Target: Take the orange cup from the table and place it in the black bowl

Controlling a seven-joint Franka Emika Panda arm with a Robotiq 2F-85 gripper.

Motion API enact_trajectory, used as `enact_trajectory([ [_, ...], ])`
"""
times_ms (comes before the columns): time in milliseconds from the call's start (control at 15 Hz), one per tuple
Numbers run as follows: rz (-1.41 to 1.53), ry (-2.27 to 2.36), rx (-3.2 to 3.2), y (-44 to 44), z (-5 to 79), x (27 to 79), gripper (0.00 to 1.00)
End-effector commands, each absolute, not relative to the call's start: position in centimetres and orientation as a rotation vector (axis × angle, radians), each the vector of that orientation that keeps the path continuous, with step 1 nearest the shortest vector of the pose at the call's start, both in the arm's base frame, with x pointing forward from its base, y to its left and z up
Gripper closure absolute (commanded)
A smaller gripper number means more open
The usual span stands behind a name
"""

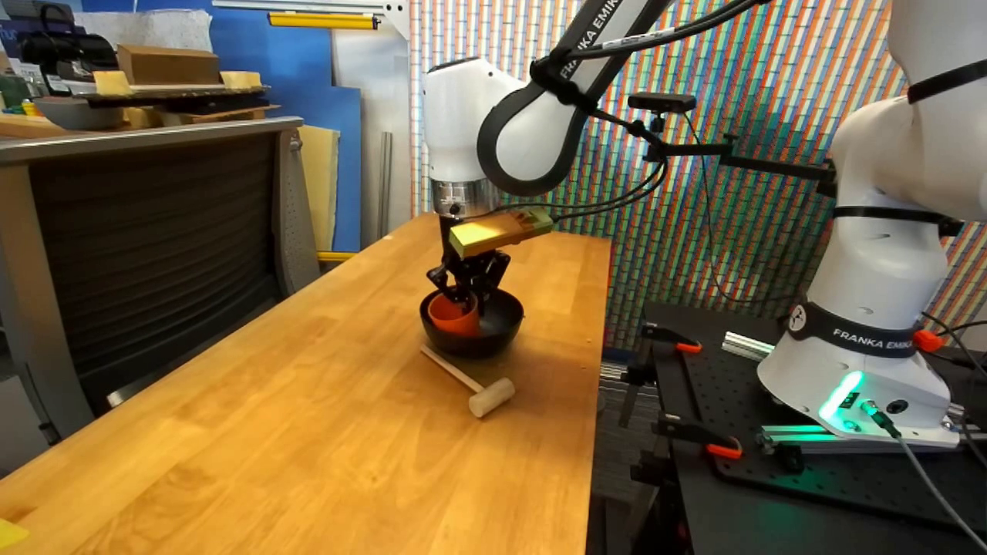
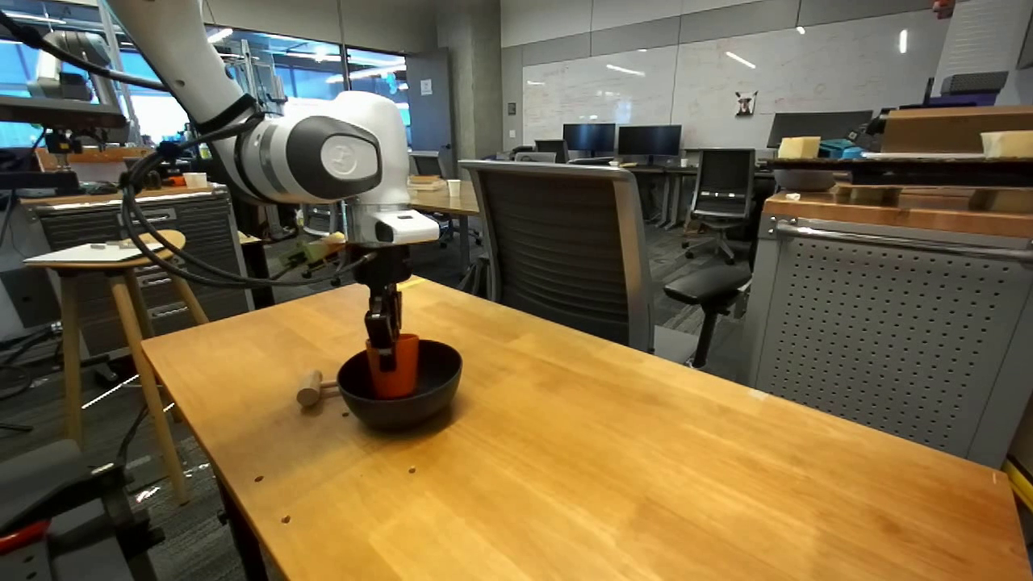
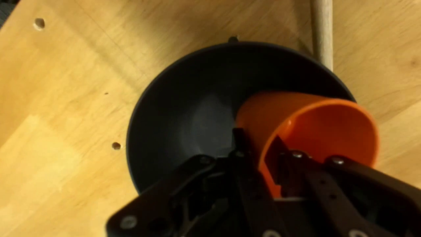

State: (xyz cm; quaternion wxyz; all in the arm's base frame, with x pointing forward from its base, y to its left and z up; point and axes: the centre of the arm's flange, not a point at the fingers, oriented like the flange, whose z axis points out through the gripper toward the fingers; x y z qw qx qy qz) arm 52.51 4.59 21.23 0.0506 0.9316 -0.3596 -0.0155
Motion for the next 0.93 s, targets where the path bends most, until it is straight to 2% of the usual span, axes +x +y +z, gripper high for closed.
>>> enact_trajectory([
  [0, 0.024, -0.998, 2.914, 3.3, 24.9, 52.0, 0.47],
  [400, 0.154, -0.836, 2.969, 3.1, 34.4, 51.1, 0.01],
  [600, 0.033, -0.601, 3.048, 5.1, 37.4, 50.2, 0.0],
  [667, 0.091, -0.721, 3.006, 4.6, 34.9, 51.5, 0.0],
  [867, 0.06, -0.623, 3.035, 5.8, 36.6, 50.6, 0.0],
])
